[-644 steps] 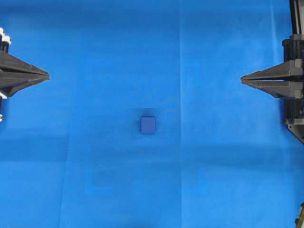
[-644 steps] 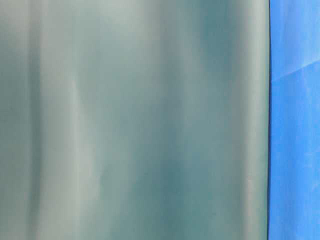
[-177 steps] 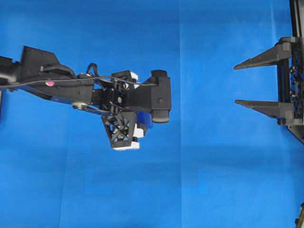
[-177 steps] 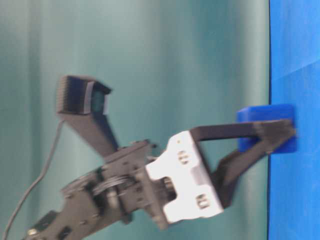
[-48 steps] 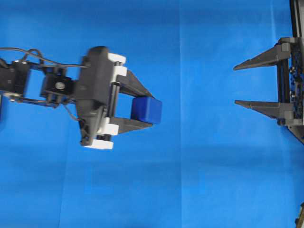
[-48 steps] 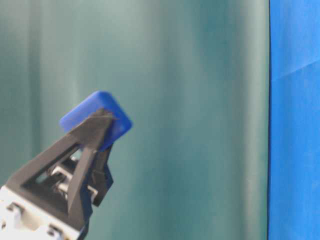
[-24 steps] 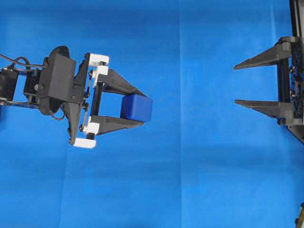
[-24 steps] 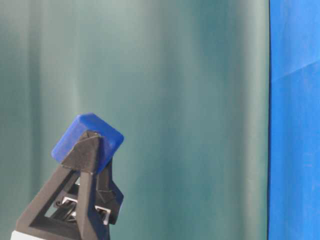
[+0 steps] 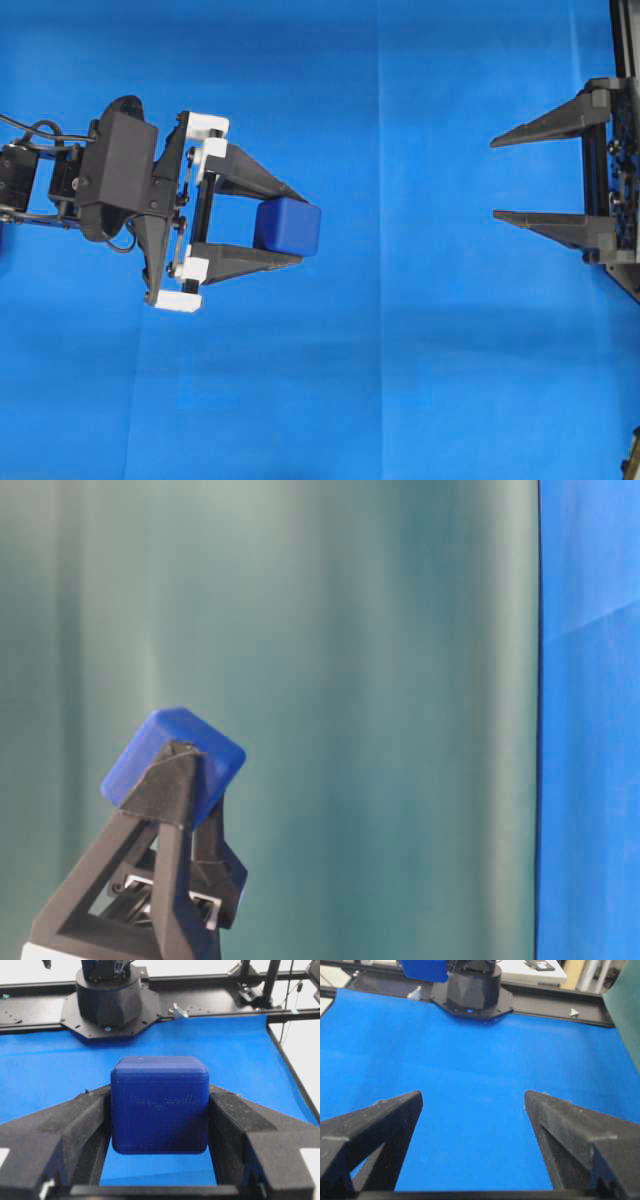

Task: Handover the blue block to the right arm after grasping it with the left arm, then place it in the designated position.
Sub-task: 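Raise the cube and hold it out toward the table center, then move the open right gripper toward the cube held by the left gripper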

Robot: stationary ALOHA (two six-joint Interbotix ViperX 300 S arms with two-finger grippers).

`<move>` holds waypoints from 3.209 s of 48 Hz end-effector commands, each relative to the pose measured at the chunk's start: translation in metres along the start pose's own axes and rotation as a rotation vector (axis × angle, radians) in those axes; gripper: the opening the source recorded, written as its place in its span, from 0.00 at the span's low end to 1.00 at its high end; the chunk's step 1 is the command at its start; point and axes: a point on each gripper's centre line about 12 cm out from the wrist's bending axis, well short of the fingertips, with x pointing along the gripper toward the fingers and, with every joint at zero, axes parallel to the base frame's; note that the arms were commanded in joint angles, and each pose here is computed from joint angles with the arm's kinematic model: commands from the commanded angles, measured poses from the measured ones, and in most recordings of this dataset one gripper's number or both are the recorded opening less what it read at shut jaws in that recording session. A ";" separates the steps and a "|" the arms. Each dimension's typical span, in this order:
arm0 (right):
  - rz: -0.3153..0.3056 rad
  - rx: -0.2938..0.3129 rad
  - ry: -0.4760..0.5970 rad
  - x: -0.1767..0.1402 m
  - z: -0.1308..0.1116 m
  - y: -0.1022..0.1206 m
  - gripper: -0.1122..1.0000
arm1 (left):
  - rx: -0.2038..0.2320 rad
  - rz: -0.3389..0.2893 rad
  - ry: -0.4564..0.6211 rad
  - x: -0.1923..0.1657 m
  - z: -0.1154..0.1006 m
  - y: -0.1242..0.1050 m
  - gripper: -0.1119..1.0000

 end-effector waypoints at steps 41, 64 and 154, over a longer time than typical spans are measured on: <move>0.034 -0.372 -0.052 0.002 0.017 0.006 0.97 | -0.003 0.001 -0.049 -0.003 0.013 0.000 0.54; 0.074 -1.017 -0.090 0.002 0.021 0.013 0.96 | -0.004 0.002 -0.049 -0.003 0.013 0.001 0.54; 0.116 -1.427 -0.101 0.003 0.017 0.020 0.96 | -0.018 0.006 -0.051 -0.002 0.014 0.002 0.54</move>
